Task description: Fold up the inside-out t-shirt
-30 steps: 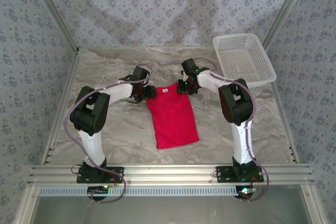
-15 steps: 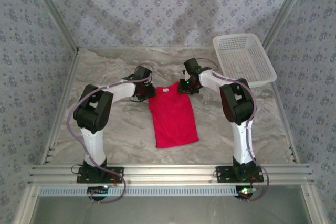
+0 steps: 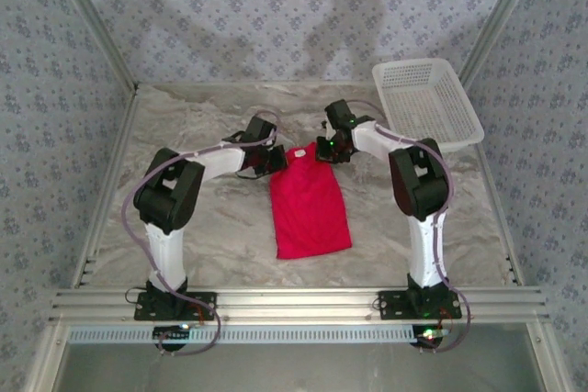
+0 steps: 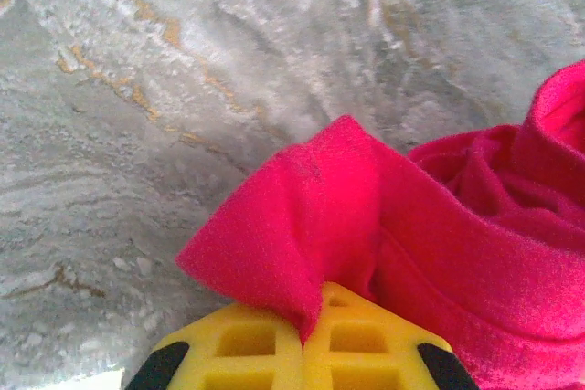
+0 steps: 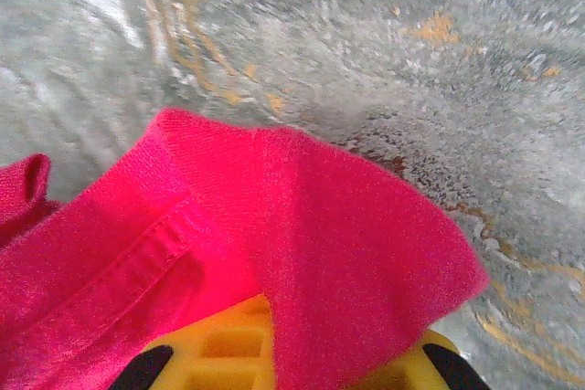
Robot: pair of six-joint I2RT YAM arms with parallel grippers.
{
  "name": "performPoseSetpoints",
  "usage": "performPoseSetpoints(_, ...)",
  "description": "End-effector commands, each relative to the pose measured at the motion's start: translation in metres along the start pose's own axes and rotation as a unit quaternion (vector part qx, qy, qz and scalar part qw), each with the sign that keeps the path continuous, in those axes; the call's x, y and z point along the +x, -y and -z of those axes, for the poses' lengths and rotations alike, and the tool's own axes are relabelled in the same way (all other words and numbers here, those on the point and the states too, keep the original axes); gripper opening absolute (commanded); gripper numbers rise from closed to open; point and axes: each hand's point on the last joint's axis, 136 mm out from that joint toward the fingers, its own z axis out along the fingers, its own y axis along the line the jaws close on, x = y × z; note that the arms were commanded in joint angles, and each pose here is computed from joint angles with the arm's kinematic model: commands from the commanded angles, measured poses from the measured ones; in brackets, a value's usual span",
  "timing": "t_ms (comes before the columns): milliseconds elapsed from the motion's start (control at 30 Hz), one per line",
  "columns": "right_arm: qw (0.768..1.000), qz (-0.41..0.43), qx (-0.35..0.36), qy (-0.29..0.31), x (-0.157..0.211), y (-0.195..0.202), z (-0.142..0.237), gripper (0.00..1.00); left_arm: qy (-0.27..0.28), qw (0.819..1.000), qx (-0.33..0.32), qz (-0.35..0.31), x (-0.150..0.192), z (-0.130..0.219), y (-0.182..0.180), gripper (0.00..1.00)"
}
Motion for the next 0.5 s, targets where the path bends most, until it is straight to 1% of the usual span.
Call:
performPoseSetpoints(0,0.999,0.002,-0.027,0.039,-0.019,-0.017,0.040,0.05,0.020,0.998,0.043,-0.034,-0.017,0.039,0.038,0.00)
performPoseSetpoints(167,0.997,0.000,-0.041,0.066,-0.030,-0.026,0.066,0.02,0.041,0.997,0.063,-0.036,-0.034,0.063,0.049,0.00)
performPoseSetpoints(467,0.993,-0.001,-0.059,0.104,-0.062,-0.036,0.101,0.01,0.070,0.991,0.105,-0.032,-0.073,0.092,0.069,0.00)
